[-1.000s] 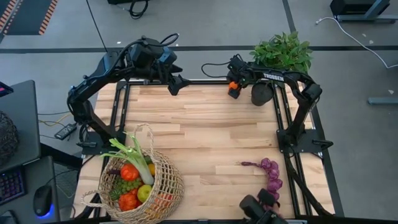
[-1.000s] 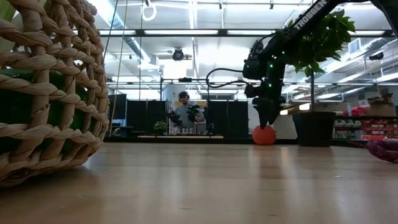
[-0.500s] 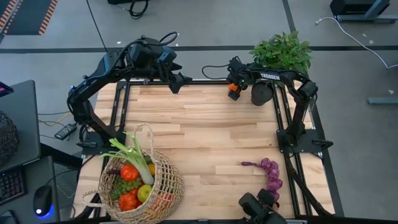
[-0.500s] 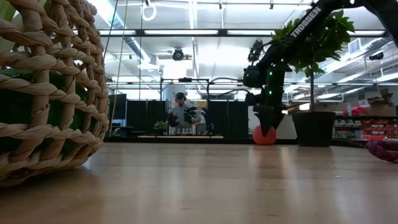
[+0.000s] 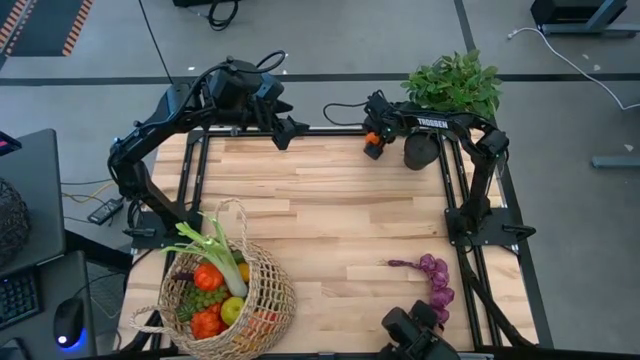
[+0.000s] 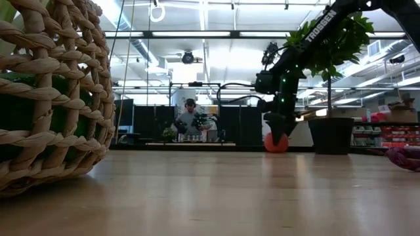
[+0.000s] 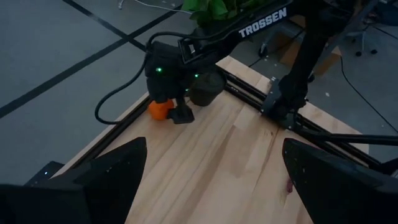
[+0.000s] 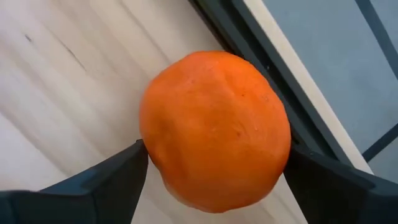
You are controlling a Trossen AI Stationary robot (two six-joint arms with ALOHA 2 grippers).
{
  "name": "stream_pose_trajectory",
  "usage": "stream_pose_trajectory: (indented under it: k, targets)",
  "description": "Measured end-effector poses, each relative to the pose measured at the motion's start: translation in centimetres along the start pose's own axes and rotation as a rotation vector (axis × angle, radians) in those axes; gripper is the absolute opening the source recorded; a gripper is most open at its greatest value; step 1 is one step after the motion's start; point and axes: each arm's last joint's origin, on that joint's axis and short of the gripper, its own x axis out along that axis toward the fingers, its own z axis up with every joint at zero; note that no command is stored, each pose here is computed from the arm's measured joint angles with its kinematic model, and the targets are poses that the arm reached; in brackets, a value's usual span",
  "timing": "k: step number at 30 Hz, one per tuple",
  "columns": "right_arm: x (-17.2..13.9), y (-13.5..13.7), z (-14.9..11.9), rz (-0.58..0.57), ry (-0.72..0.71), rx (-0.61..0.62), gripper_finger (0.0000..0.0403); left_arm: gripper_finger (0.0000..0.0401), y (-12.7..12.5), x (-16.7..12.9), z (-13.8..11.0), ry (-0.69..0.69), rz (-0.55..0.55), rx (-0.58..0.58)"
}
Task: Build produce basket
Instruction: Put the orange into the basket
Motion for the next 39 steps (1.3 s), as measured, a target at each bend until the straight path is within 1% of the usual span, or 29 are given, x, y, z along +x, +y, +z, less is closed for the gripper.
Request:
stream_pose_trajectory:
  k: [6, 10, 13, 17, 20, 23, 28, 30, 34, 37, 39]
  targets:
    - [0.0, 0.0, 0.3, -0.005, -0.024, 0.008, 0.0349, 0.038, 0.0, 0.0, 0.0, 0.0, 0.0, 0.0]
    - [0.0, 0.0, 0.2, -0.002, -0.016, 0.008, 0.0348, 0.038, 0.0, 0.0, 0.0, 0.001, 0.0, 0.0]
    - [0.0, 0.1, 0.0, 0.004, -0.002, 0.033, 0.0348, 0.038, 0.0, 0.0, 0.0, 0.001, 0.0, 0.0]
    - [-0.1, 0.6, 0.0, 0.048, 0.004, 0.067, 0.0346, 0.038, 0.0, 0.0, 0.0, 0.0, 0.0, -0.002]
    - [-0.5, 1.2, 0.0, 0.086, 0.001, 0.092, 0.034, 0.038, 0.0, 0.0, 0.0, 0.0, 0.0, -0.054]
    - [-1.4, 1.9, 0.2, 0.124, -0.024, 0.096, 0.0322, 0.038, 0.0, 0.0, 0.0, 0.0, 0.001, -0.088]
    - [-3.3, 3.1, 0.4, 0.145, -0.078, 0.075, 0.0295, 0.038, 0.0, 0.0, 0.1, -0.006, -0.002, -0.09]
    - [-3.8, 3.4, 0.4, 0.149, -0.089, 0.071, 0.0291, 0.038, 0.0, -0.1, 0.1, -0.009, -0.002, -0.09]
    - [-5.1, 4.1, 0.3, 0.181, -0.102, 0.105, 0.0289, 0.038, 0.0, -0.2, 0.1, -0.013, -0.004, -0.089]
    - [-6.7, 4.9, 0.1, 0.232, -0.134, 0.136, 0.0289, 0.038, 0.0, -0.7, 0.1, -0.023, -0.007, -0.058]
    - [-8.2, 5.6, 0.1, 0.289, -0.17, 0.154, 0.0289, 0.038, 0.1, -1.2, 0.1, -0.027, -0.008, -0.046]
